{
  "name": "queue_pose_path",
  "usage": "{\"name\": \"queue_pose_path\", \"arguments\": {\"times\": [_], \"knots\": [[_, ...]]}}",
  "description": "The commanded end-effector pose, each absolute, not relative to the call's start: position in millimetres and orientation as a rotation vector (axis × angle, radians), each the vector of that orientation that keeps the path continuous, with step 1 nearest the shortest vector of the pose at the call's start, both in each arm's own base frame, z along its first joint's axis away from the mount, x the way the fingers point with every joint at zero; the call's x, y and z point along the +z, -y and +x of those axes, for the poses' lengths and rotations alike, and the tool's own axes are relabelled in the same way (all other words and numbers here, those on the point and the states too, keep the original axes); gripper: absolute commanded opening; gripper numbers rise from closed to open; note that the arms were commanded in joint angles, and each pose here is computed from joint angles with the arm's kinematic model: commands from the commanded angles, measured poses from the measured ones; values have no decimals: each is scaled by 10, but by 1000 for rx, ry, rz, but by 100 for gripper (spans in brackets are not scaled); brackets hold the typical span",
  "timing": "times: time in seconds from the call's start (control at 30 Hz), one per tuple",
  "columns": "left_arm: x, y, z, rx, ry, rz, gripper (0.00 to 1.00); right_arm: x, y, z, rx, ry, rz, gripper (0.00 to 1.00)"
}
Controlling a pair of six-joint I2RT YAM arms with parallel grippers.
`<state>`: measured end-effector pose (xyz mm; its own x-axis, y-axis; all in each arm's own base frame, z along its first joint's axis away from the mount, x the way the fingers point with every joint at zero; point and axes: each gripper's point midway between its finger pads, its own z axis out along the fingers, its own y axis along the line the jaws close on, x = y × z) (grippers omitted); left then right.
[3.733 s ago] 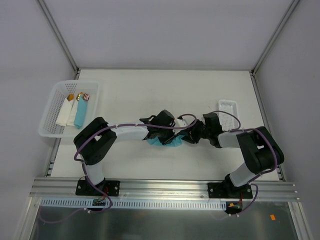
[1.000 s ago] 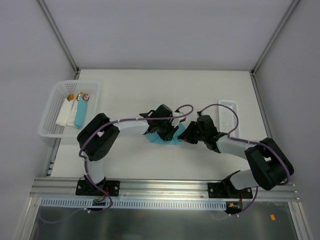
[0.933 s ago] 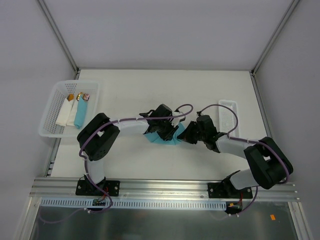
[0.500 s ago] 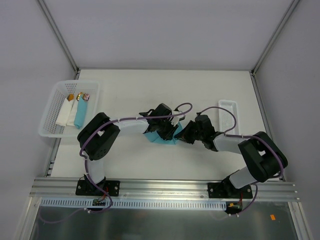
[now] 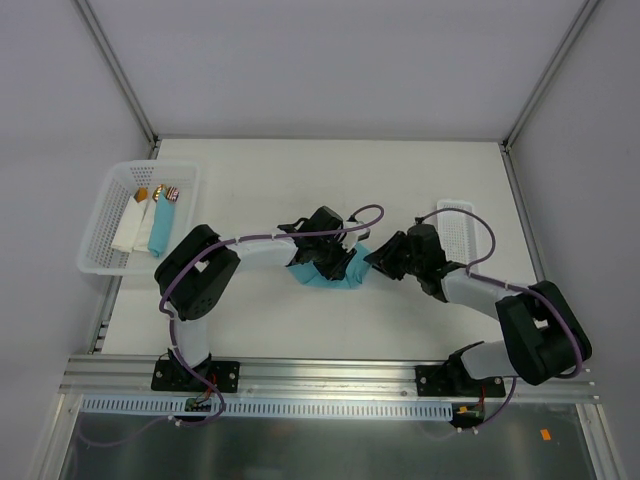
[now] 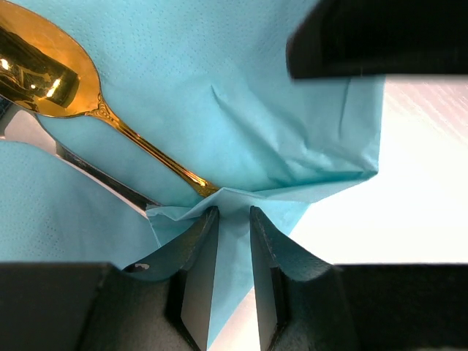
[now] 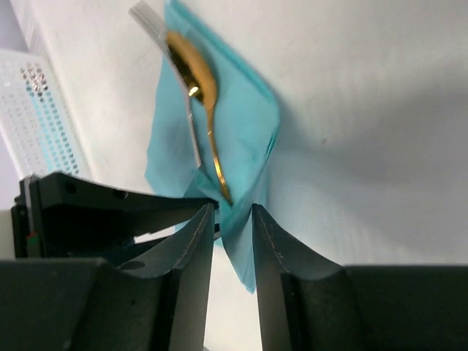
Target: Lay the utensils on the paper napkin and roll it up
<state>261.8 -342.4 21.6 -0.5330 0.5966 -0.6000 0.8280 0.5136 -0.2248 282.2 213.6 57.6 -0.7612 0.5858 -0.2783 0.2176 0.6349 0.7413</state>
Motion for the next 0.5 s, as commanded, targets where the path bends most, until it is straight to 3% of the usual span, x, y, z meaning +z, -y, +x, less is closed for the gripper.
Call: {"name": "queue_pose_path", "arguments": {"times": [0.0, 0.33, 0.47], "knots": [[94, 3325, 2569, -683, -2382, 1163, 25, 481, -1898, 2888, 861, -2344, 642, 32], [96, 3325, 2575, -684, -2380, 1163, 25, 308, -1873, 2937, 845, -2399, 644, 37], [92, 3318, 2572, -681, -2382, 1164, 25, 389, -1874, 2938, 861, -2377, 622, 23]]}}
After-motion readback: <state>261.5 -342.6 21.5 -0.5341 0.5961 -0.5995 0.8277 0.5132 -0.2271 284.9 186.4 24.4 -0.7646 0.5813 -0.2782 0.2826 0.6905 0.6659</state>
